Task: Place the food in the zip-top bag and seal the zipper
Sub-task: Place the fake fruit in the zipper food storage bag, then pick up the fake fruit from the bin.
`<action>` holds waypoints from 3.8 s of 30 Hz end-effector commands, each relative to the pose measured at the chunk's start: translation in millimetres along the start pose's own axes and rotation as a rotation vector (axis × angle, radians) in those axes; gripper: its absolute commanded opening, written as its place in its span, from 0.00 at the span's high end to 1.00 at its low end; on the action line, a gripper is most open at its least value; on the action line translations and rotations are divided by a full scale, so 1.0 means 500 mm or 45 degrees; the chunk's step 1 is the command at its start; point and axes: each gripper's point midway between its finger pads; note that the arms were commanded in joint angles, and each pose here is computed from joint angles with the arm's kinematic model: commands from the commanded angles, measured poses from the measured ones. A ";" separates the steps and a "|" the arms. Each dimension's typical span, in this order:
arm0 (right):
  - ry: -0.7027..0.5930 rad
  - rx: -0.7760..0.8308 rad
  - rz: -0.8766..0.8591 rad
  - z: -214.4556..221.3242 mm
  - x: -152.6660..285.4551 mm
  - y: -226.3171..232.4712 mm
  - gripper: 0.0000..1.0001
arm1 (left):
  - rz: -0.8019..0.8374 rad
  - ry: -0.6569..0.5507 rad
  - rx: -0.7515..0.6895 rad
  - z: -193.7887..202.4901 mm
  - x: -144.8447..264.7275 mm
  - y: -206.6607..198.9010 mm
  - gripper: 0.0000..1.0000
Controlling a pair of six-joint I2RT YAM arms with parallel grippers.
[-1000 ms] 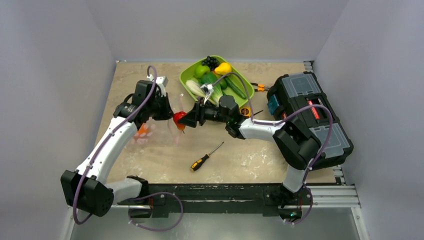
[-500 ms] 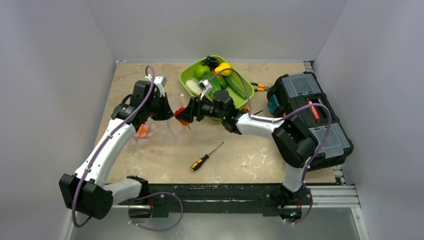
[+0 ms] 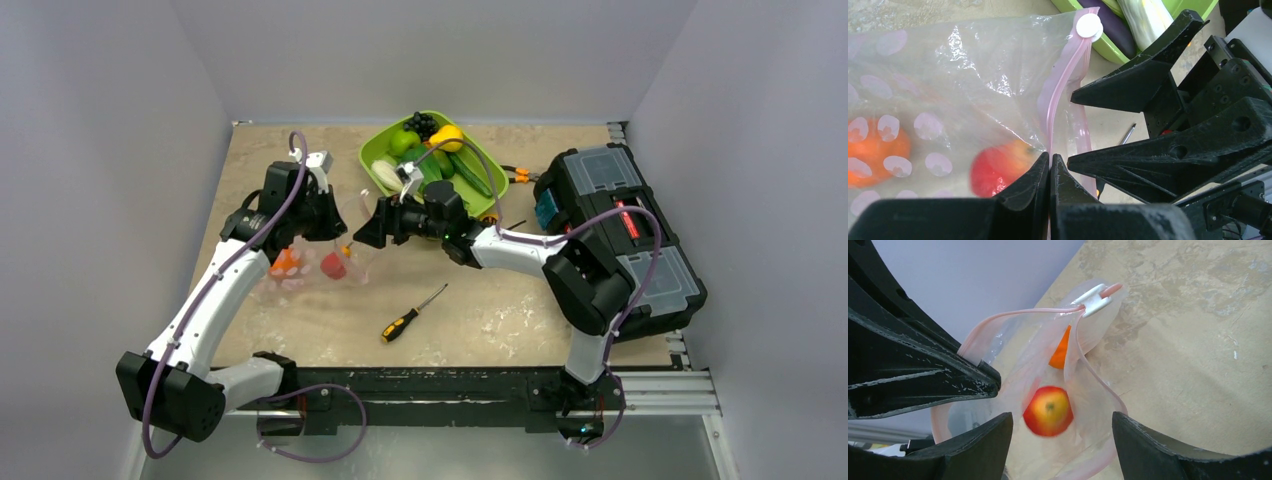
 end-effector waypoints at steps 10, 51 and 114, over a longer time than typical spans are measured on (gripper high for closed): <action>-0.186 0.221 0.034 -0.132 0.055 0.073 0.27 | 0.055 -0.094 -0.030 -0.040 0.022 -0.024 1.00; -1.025 -0.353 1.454 -0.428 0.107 -0.603 0.01 | 0.175 -0.078 -0.018 -0.038 0.035 -0.060 1.00; -0.912 0.227 1.227 -0.545 0.279 -0.336 1.00 | 0.005 -0.040 -0.062 -0.032 0.012 -0.007 1.00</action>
Point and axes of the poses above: each gripper's point midway between its finger pads, its own x axis back along the fingers, its own y axis along the line the jaws close on, z = x × y
